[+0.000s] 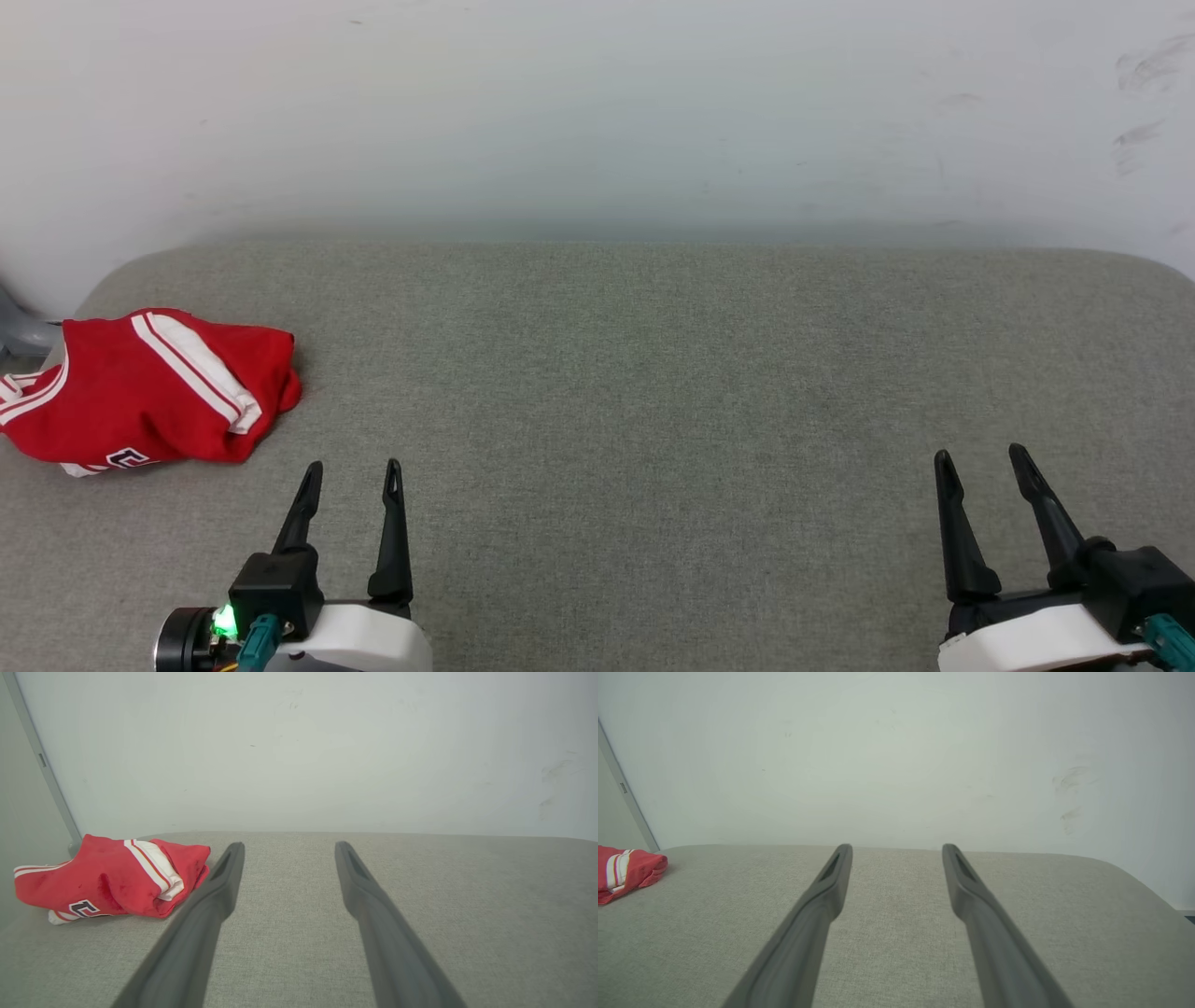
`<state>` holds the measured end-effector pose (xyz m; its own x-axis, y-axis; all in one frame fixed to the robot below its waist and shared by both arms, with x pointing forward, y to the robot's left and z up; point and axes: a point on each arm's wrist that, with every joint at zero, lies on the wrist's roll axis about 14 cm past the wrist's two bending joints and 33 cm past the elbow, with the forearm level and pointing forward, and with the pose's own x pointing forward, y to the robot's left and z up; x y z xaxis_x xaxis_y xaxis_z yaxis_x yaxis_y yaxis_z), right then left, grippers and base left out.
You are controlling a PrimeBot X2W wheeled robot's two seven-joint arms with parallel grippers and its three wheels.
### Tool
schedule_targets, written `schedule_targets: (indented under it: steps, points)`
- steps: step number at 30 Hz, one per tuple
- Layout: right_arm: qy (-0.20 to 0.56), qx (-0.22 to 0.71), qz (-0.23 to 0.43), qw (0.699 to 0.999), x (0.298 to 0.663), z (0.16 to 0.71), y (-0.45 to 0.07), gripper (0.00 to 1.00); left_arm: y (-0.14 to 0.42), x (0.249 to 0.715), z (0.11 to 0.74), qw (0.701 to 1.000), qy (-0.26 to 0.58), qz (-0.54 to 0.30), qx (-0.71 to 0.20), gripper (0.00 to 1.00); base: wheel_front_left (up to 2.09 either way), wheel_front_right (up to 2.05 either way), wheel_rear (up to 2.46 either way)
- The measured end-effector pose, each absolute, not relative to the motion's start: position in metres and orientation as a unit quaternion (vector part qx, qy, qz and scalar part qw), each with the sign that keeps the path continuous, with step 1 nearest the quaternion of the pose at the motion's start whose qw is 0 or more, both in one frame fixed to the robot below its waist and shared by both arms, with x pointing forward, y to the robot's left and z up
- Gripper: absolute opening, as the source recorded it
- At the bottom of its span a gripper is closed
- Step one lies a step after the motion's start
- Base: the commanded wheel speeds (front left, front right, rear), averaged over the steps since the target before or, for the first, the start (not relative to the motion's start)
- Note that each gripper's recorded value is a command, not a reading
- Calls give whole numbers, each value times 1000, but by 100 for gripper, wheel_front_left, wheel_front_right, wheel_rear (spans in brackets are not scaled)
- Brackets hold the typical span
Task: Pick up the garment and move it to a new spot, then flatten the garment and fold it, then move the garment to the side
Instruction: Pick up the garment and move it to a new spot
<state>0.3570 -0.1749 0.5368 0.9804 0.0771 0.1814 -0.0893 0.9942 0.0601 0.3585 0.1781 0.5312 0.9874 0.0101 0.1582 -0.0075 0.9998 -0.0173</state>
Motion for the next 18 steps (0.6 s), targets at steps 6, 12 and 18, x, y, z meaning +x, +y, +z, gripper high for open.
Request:
schedule_targets:
  steps: [6,12,18]
  points:
    - [-89,44,39,994,357,536,-176,100,179,358,529,997,-75,5,-11,100,0,0,0]
    - [-88,46,39,994,357,535,-176,100,179,358,527,997,-72,6,-14,100,0,0,0]
    - [-87,49,38,994,357,535,-176,100,179,358,525,997,-71,8,-15,100,0,0,0]
